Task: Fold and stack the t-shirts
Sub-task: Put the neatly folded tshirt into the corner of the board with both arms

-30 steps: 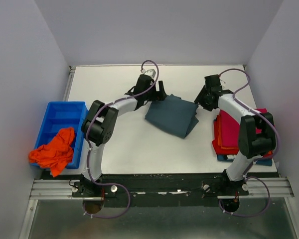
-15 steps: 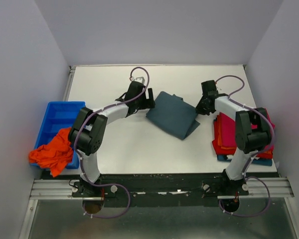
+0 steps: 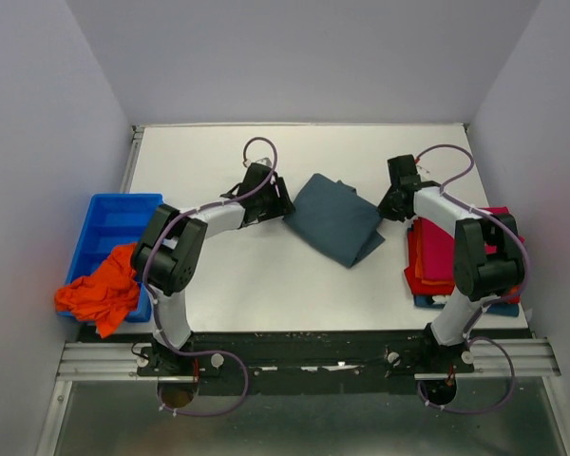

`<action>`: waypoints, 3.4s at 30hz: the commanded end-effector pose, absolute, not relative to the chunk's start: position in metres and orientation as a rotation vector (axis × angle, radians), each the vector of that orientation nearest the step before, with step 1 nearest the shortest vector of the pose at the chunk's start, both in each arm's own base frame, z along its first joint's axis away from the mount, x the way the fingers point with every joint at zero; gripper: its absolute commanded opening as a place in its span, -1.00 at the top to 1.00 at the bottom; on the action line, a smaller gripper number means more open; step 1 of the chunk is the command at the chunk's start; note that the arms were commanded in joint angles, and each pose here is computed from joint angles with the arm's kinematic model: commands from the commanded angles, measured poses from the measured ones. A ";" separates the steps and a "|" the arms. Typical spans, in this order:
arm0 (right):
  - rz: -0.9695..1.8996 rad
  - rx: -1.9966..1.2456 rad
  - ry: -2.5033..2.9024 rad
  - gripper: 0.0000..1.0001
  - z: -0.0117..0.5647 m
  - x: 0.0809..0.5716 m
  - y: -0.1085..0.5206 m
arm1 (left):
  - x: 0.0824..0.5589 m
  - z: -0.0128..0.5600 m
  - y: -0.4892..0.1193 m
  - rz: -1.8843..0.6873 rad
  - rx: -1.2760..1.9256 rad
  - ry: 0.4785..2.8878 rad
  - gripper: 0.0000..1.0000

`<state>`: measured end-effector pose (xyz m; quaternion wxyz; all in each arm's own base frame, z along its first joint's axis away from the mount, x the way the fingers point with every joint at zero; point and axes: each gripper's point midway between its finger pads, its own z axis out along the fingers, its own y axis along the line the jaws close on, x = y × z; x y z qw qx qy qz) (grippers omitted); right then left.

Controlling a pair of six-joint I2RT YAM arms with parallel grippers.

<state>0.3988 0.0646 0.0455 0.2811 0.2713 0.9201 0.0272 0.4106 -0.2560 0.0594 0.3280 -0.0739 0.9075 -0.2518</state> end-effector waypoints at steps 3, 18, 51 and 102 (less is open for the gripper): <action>0.037 0.743 2.465 0.99 0.041 0.395 0.057 | 0.401 0.038 -0.270 -0.754 -0.291 2.497 -0.42; 0.109 0.726 2.445 0.99 0.062 0.408 0.067 | 0.401 0.052 -0.267 -0.783 -0.351 2.458 1.00; -0.014 0.758 2.526 0.99 0.054 0.386 0.053 | 0.307 0.015 -0.248 -0.807 -0.337 2.589 1.00; 0.093 0.689 2.489 0.99 0.052 0.389 0.063 | 0.456 0.026 -0.354 -1.115 -0.076 2.340 0.82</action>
